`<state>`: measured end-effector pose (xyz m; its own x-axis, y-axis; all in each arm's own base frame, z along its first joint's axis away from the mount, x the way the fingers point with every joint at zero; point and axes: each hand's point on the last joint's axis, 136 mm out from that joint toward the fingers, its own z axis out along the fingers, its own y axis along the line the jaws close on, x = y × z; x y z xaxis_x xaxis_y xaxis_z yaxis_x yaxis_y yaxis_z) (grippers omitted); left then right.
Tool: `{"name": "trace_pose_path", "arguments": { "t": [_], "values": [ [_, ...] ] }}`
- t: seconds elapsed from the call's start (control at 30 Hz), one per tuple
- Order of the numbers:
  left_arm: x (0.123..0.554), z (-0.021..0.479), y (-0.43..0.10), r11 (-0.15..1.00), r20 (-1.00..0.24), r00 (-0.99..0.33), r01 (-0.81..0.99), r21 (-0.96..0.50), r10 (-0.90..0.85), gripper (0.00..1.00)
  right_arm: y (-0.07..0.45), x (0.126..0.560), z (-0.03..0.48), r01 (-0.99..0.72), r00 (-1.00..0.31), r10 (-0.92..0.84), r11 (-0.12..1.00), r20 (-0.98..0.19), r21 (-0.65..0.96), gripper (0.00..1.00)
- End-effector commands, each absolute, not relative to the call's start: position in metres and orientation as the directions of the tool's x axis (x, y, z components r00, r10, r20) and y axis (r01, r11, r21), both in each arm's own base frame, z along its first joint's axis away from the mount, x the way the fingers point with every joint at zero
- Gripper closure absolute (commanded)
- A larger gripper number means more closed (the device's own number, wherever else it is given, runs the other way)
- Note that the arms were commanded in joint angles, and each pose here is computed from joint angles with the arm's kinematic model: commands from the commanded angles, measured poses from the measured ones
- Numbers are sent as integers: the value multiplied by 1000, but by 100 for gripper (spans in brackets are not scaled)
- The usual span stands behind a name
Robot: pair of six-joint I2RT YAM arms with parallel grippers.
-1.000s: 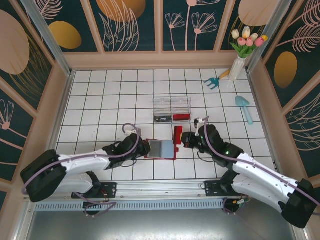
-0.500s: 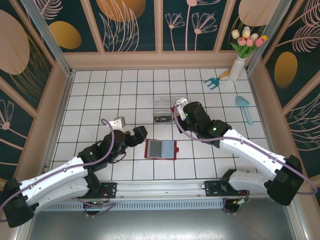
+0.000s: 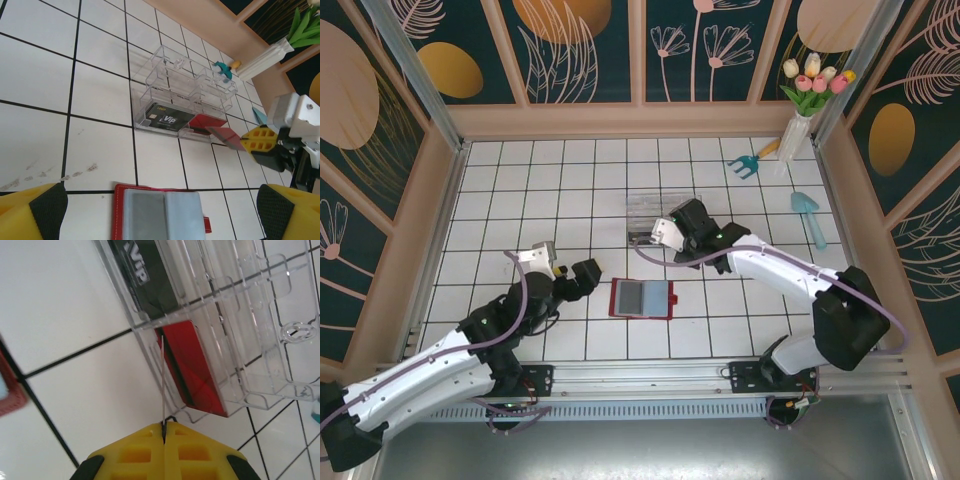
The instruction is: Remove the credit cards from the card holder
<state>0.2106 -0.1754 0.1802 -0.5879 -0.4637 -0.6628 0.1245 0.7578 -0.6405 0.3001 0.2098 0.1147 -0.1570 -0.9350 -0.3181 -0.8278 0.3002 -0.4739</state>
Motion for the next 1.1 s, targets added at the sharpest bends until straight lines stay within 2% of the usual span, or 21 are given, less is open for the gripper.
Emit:
{"name": "trace_pose_path", "arguments": {
  "t": [0.0, 0.23, 0.3, 0.73, 1.07],
  "values": [
    [210, 176, -171, 773, -679, -584, 132, -621, -446, 2, 210, 304, 119, -858, -15, -972, 134, -235, -497, 100],
    [208, 170, -173, 772, -672, -595, 131, -622, -441, 2, 204, 309, 117, -823, 160, -979, -62, -126, -565, 100],
    [208, 169, -173, 770, -669, -597, 130, -625, -442, 1, 204, 315, 119, -812, 187, -976, -87, -115, -577, 100],
    [207, 163, -171, 772, -659, -605, 113, -626, -446, 2, 216, 327, 112, -819, 223, -959, -86, -176, -568, 100],
    [206, 160, -171, 775, -657, -609, 108, -623, -444, 1, 214, 333, 99, -824, 214, -963, -88, -164, -559, 100]
  ]
}}
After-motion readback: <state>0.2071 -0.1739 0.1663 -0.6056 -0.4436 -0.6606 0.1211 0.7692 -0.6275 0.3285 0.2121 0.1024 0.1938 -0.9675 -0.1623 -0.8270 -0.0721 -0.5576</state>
